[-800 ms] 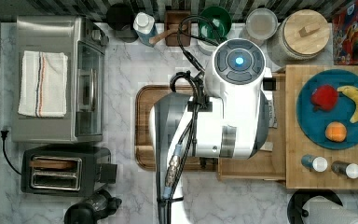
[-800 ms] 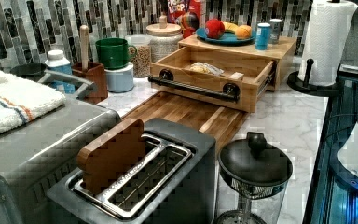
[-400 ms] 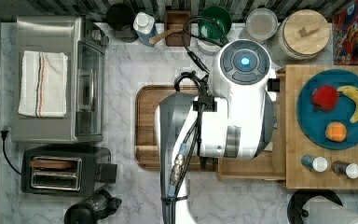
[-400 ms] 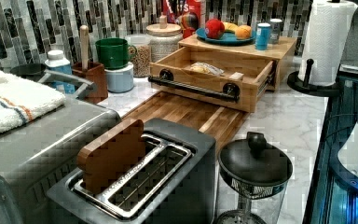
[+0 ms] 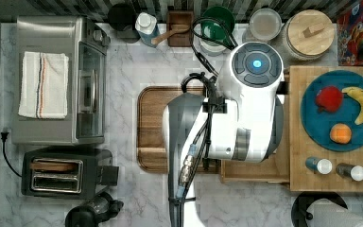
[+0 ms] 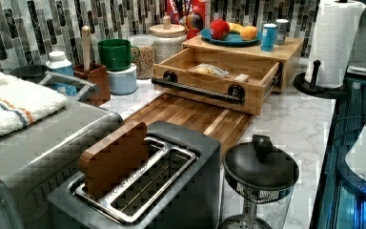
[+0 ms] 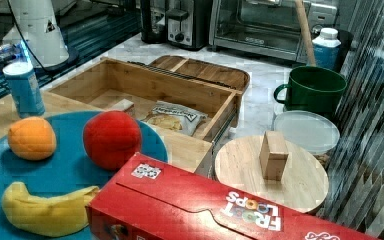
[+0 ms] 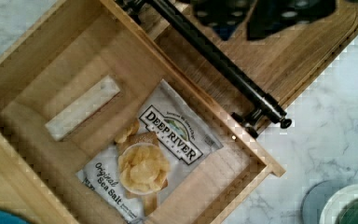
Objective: Close the drawer.
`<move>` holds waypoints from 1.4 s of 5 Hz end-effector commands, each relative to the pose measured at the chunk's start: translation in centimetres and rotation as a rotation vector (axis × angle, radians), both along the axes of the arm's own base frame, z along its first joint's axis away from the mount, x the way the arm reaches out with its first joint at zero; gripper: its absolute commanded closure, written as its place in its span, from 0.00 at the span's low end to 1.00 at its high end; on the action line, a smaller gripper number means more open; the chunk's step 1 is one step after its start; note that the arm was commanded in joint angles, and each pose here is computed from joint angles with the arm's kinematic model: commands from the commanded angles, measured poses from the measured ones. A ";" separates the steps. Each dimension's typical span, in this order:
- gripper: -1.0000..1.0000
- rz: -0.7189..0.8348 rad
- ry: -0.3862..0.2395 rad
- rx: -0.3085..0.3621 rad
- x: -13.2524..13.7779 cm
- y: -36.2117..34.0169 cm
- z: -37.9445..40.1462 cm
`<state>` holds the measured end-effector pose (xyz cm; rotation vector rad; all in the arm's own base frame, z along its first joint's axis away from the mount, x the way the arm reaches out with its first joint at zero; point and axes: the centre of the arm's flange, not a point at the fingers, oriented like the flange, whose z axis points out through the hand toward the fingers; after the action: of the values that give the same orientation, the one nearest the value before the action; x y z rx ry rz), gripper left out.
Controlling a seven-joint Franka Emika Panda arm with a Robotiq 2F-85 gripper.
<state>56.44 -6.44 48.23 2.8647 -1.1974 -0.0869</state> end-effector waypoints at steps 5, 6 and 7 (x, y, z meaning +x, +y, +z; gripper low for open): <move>1.00 0.544 -0.004 0.074 -4.1 13.8 -12.0; 1.00 0.624 -0.035 0.051 -3.9 12.1 -15.3; 1.00 0.682 -0.029 0.035 -2.6 10.1 -18.0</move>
<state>50.97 6.12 30.30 3.1101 -0.2221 -0.0949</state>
